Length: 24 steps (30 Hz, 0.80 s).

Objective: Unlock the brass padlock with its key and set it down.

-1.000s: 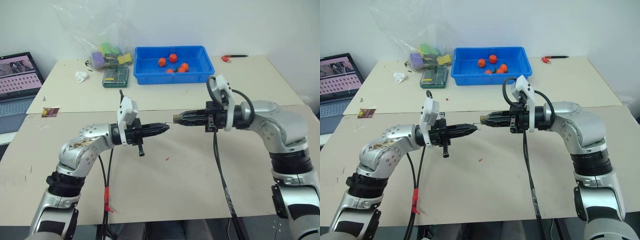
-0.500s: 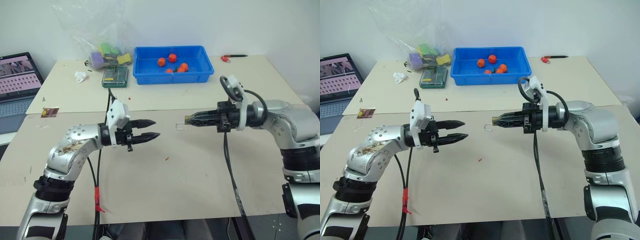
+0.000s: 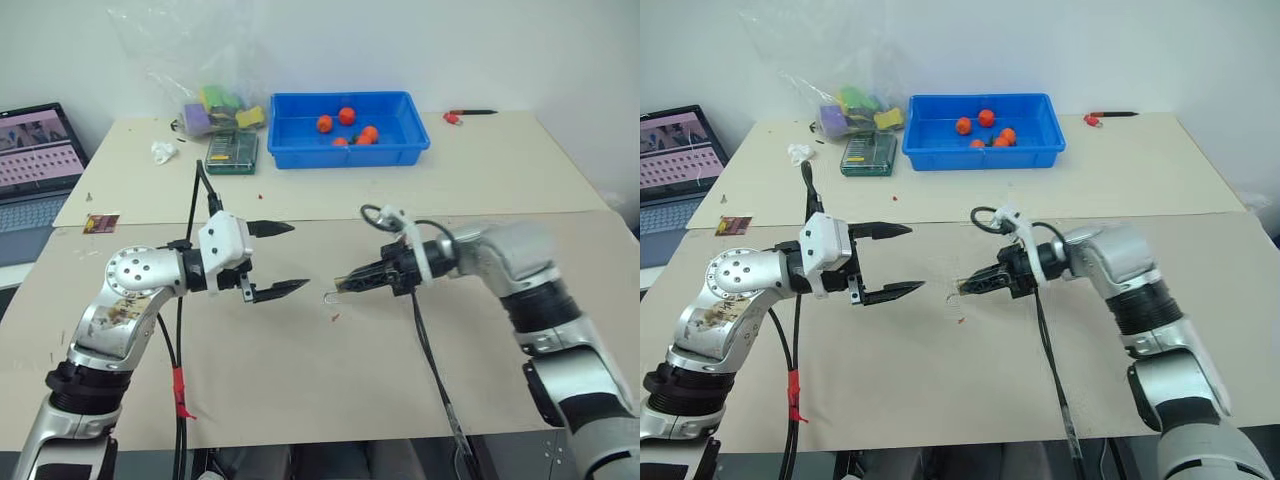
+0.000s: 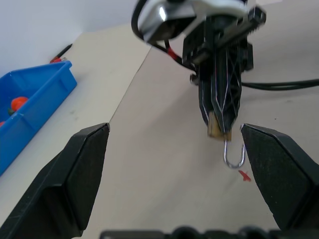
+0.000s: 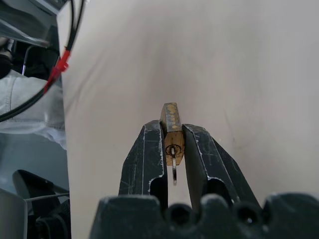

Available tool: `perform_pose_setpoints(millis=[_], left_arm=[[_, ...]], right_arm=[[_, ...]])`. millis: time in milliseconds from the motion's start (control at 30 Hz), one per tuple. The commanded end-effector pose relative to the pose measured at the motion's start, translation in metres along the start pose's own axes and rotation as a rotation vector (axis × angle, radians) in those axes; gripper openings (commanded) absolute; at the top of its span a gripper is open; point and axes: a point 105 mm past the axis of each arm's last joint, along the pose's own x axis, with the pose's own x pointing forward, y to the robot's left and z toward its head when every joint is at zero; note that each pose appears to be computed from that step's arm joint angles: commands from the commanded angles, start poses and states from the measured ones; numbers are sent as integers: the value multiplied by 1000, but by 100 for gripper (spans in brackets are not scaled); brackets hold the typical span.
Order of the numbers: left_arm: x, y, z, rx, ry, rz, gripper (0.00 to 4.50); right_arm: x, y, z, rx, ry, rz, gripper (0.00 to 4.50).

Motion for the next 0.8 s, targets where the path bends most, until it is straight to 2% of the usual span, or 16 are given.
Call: perform_pose_setpoints(millis=[33, 100, 167, 200, 367, 500, 533, 633, 800], left_arm=[[-3, -3, 5, 13, -4, 11, 448], [0, -8, 3, -3, -7, 4, 448], [2, -9, 4, -8, -16, 4, 450], [4, -10, 4, -13, -21, 2, 450], [9, -10, 7, -38, -53, -10, 450], [12, -8, 0, -117, -6, -16, 450], [12, -9, 0, -122, -3, -20, 450], [13, -5, 4, -108, -10, -8, 450], [14, 8, 12, -79, -24, 36, 450]], right_arm=[[-1, 1, 3, 68, -6, 22, 12], [-1, -4, -1, 56, 21, -4, 12], [-5, -10, -2, 56, 25, -33, 113], [-10, -11, -2, 58, 22, -38, 129], [-47, -31, -3, 16, 16, -138, 297], [-104, -50, -12, -47, 15, -237, 434], [-112, -48, -10, -76, 3, -228, 448], [-126, -30, 8, -247, -68, -179, 448], [-119, 24, 37, -569, -129, -93, 448]])
